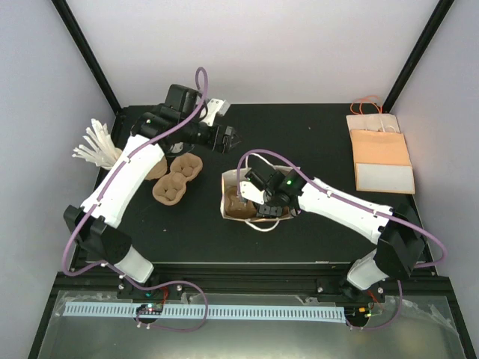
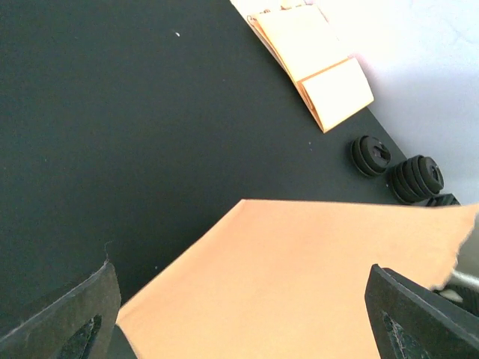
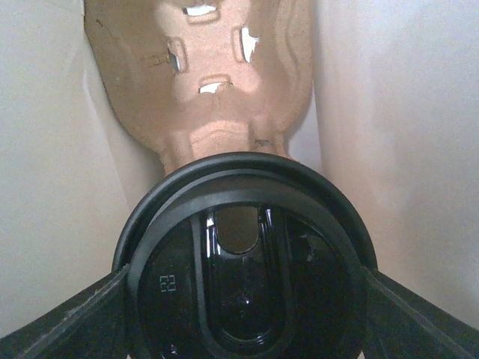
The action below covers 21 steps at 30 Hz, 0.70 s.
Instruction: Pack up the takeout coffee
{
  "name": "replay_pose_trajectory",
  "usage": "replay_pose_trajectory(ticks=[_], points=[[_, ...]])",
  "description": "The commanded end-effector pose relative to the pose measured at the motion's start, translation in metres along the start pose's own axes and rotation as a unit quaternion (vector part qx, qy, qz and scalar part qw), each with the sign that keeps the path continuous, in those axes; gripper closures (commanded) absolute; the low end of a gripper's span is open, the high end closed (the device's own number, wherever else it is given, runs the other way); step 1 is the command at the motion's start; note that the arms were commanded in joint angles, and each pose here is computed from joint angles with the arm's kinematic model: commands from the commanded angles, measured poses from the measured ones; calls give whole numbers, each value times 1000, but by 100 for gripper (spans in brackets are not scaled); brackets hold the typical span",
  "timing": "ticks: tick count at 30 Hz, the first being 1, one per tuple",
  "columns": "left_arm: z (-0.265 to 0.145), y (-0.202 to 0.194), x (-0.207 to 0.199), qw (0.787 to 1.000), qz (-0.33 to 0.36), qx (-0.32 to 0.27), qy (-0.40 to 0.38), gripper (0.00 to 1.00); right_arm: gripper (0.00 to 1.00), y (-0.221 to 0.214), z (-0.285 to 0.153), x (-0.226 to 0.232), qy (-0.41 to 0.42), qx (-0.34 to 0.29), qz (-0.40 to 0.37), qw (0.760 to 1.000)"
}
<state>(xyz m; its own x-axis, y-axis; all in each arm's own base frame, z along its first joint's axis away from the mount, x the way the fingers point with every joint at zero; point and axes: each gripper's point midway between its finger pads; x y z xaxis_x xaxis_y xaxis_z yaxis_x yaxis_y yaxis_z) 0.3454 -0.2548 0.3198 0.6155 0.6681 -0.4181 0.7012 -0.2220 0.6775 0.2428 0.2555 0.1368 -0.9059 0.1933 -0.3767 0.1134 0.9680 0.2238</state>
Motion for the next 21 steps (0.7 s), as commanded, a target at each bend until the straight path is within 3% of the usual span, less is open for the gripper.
replay_pose_trajectory(ticks=[1, 13, 21], points=[[-19, 5, -6, 999, 3, -44, 4, 8, 20, -29, 14, 9, 49, 57, 11, 997], [-89, -49, -50, 995, -9, -102, -5, 10, 20, -27, 23, 8, 52, 64, 5, 997], [-73, -102, -34, 995, -31, -25, 94, 11, 20, -19, 25, 3, 51, 63, 3, 997]])
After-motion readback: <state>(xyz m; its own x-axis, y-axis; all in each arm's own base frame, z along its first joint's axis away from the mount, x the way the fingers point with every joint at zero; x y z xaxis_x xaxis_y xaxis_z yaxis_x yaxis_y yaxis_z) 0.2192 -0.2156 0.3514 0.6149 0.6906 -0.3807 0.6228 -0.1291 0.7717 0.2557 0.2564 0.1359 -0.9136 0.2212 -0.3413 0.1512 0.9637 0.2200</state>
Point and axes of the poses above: each gripper's point midway between its finger pads, its own z axis out along the fingers, its own x axis along the line the jaws close on, y = z × x, and after that the axes turned 2 degrees about z, right-handed
